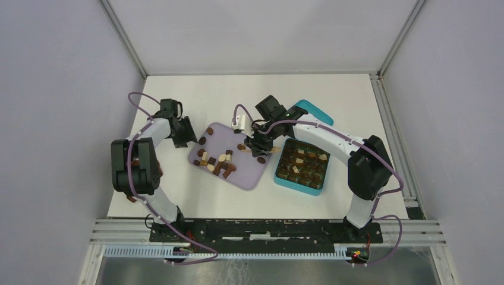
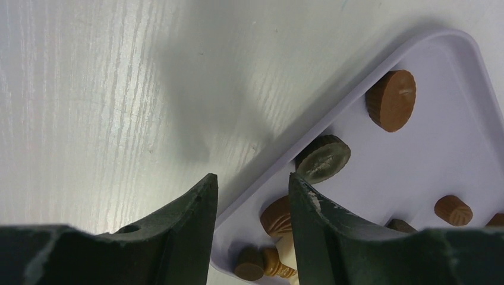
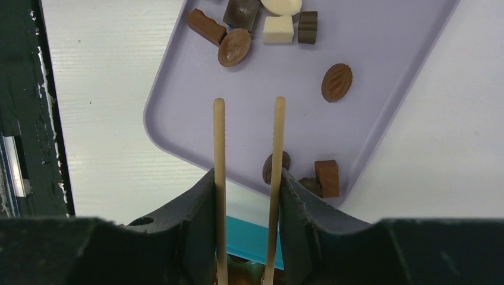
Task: Pack the chocolate
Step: Move the plate to the center of the board.
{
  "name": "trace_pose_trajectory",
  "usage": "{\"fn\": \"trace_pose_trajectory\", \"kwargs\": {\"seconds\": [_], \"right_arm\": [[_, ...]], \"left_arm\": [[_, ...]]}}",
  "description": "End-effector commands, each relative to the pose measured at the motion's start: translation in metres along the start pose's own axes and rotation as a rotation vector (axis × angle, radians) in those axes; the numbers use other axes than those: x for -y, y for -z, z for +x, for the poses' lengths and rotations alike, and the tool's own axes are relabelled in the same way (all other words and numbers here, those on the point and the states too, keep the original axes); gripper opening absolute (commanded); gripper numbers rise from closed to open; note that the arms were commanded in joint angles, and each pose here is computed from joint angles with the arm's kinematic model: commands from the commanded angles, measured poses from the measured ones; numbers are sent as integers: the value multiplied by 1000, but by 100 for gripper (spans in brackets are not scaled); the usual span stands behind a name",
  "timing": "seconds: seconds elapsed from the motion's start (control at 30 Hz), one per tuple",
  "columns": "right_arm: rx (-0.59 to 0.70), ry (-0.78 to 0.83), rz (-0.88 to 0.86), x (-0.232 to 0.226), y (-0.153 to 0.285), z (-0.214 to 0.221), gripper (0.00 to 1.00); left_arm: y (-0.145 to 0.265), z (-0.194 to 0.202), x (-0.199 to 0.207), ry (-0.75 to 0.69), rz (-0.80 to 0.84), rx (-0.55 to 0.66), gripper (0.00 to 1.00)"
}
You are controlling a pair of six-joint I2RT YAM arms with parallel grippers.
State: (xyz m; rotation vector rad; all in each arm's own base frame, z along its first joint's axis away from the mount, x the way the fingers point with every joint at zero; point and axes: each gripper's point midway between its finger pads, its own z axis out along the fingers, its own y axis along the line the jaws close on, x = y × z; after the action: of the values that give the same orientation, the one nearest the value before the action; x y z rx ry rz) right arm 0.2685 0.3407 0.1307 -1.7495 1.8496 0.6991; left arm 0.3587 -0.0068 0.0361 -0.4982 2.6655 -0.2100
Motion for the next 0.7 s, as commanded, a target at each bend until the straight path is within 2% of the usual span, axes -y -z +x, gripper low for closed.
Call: {"fn": "trace_pose_trajectory", "kwargs": {"seconds": [0.0,0.4,0.67], "right_arm": [[38,25,-5,3,3,-19,43],[49,34,-4,3,8,-24,43],[52,34,-7,1,9,-24,42]], "left_arm": [[3,-8,7,-88,49,7,53],[-5,24,3,-57,54,-79,41],[-5,37,-3,-45,-5,-118,33]]}}
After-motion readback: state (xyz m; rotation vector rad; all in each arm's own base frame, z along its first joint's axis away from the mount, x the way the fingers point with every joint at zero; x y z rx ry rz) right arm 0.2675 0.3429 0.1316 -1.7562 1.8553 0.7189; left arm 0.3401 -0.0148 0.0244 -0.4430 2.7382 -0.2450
